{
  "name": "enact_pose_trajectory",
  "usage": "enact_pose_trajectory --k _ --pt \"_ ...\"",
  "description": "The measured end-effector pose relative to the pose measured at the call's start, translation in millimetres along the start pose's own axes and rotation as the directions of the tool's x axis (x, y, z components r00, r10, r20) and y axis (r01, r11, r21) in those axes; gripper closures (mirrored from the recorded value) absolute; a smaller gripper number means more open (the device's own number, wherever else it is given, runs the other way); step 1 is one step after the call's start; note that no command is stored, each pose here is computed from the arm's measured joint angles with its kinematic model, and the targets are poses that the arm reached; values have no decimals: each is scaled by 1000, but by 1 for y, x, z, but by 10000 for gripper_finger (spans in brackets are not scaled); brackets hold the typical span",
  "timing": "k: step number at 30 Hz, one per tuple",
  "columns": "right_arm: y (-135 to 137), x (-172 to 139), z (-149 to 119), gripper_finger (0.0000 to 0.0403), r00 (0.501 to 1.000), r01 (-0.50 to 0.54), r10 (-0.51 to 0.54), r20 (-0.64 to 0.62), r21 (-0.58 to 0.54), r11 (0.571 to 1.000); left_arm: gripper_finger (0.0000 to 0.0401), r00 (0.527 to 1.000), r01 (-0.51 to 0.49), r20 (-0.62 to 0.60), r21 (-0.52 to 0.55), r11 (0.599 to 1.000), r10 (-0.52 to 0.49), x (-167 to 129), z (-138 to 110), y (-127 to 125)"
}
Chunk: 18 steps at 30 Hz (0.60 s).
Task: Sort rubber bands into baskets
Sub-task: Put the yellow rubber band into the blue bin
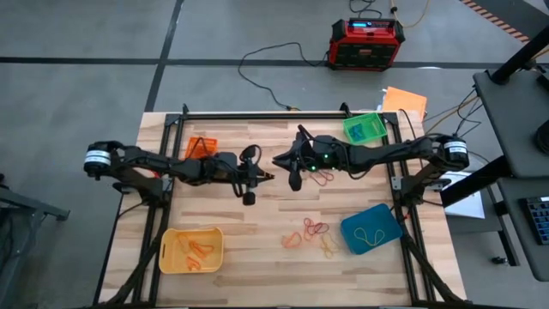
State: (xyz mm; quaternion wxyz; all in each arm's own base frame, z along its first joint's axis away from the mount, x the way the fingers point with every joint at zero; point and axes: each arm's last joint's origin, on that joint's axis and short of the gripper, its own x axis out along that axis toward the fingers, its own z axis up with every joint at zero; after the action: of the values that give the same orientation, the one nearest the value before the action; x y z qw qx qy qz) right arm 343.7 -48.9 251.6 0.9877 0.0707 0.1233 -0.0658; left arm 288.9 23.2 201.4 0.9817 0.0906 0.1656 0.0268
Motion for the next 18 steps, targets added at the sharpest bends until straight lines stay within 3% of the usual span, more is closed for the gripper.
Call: enact_pose_trajectory --k 5,10,18 --pt "-11 -7 -1 295 997 44 -41 -72 49 998 401 998 -9 68 -38 999 12 -16 14 3" --pt "-10 -7 -12 241 989 18 -17 -145 8 1000 401 991 -12 131 -98 995 25 -32 27 6" --pt "0 23 -33 193 997 -69 62 -54 -135 988 401 981 -9 190 -161 987 40 -45 38 9"
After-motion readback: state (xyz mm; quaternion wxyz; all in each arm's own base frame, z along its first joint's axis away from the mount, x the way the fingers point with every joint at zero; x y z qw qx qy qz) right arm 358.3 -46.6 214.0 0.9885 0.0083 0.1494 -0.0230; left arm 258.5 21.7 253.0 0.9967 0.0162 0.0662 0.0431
